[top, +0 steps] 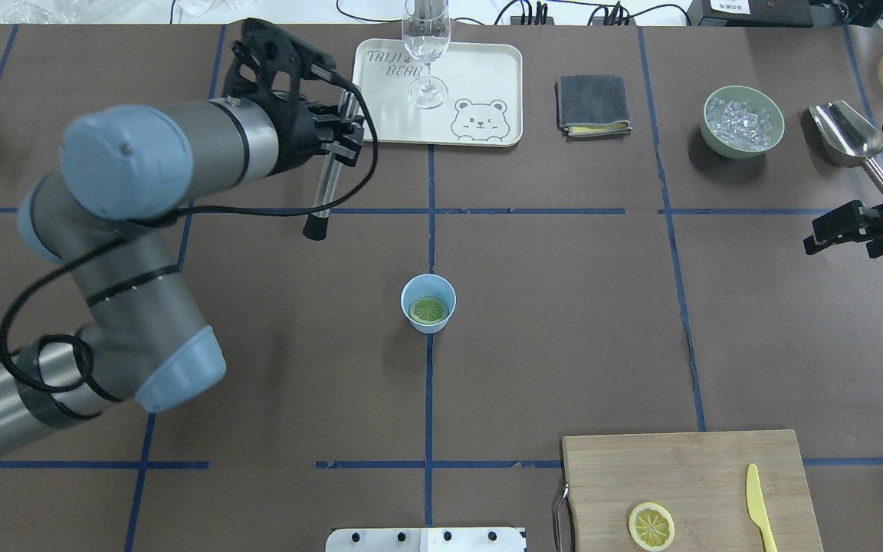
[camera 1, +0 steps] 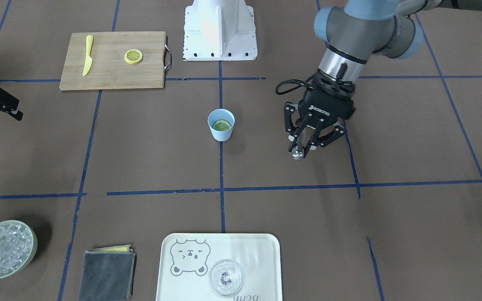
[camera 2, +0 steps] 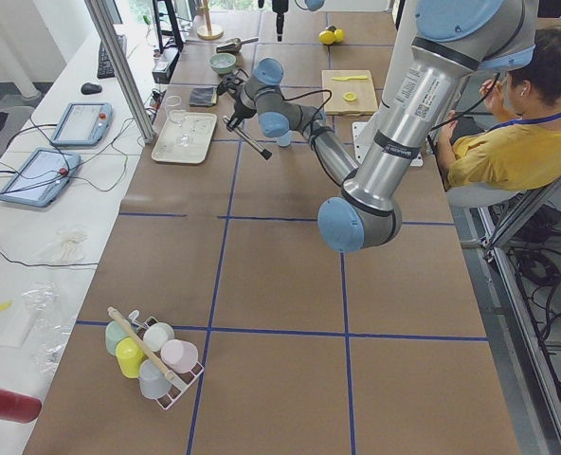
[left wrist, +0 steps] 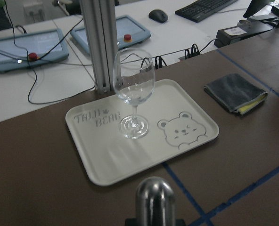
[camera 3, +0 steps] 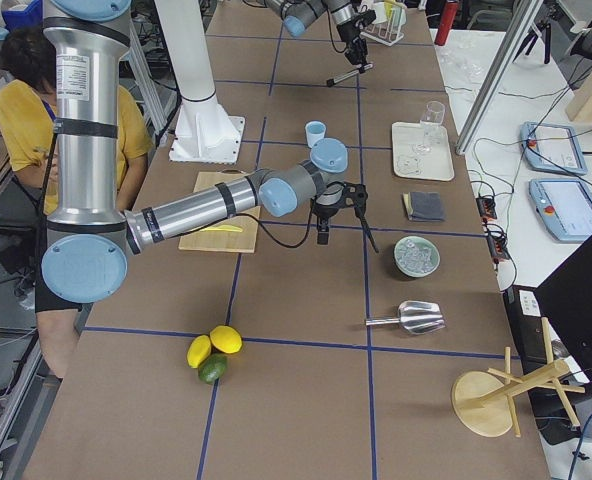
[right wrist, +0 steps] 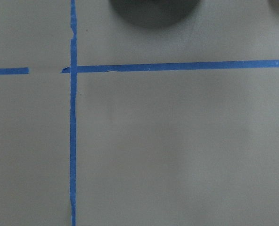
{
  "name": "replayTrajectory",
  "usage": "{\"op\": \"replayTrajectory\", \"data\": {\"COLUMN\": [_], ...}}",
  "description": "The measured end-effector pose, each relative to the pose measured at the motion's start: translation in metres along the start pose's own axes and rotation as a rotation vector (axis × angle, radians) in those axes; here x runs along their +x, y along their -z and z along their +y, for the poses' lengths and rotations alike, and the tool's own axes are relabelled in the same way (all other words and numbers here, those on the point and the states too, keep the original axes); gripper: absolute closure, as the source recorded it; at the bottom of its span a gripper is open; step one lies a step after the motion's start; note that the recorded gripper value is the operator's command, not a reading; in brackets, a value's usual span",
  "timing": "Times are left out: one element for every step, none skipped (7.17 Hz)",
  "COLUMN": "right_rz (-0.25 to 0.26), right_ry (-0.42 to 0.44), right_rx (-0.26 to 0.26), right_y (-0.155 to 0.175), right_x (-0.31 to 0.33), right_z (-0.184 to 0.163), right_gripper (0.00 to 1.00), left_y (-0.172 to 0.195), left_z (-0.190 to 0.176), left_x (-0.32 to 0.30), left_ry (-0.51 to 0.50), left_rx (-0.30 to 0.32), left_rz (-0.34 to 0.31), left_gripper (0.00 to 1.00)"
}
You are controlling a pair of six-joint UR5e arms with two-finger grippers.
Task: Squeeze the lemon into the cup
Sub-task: 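Lift the muddler out and carry it back toward its spot with the left gripper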
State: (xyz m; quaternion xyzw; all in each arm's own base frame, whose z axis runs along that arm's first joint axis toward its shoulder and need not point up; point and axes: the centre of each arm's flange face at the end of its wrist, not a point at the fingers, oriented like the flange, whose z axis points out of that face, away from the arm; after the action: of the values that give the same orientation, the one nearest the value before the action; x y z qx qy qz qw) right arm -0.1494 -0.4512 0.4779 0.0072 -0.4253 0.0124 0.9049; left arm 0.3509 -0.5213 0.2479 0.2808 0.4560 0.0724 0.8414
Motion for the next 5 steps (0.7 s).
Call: {"op": "replayTrajectory", "data": {"right_rz": [0.001, 0.000, 0.000, 0.001, 0.001], "right_ry": [-0.002, -0.003, -0.004, -0.005, -0.006], "right_rx": [-0.001, -0.002, -0.003, -0.003, -0.003], "right_y": [0.000, 0.000, 0.001, 0.001, 0.001], "right_x": [0.001, 0.002, 0.002, 0.003, 0.004], "right_z": [0.001, 0.002, 0.005, 0.006, 0.006], "right_gripper": [0.00, 0.00, 0.00, 0.00, 0.00], "left_y": [0.000, 0.003, 0.008, 0.007, -0.009], "left_z": [0.013, 0.027, 0.047, 0.064, 0.081], "left_x": [-0.050, -0.104, -0.153, -0.192, -0.225], "left_ry": [0.092, 0.193, 0.288, 0.353, 0.381], "left_rx": [-0.132, -0.260, -0.363, -0.429, -0.475], "left_rz": [-0.049, -0.093, -0.109, -0.107, -0.113], "left_gripper": [1.00, 1.00, 1.00, 1.00, 1.00]}}
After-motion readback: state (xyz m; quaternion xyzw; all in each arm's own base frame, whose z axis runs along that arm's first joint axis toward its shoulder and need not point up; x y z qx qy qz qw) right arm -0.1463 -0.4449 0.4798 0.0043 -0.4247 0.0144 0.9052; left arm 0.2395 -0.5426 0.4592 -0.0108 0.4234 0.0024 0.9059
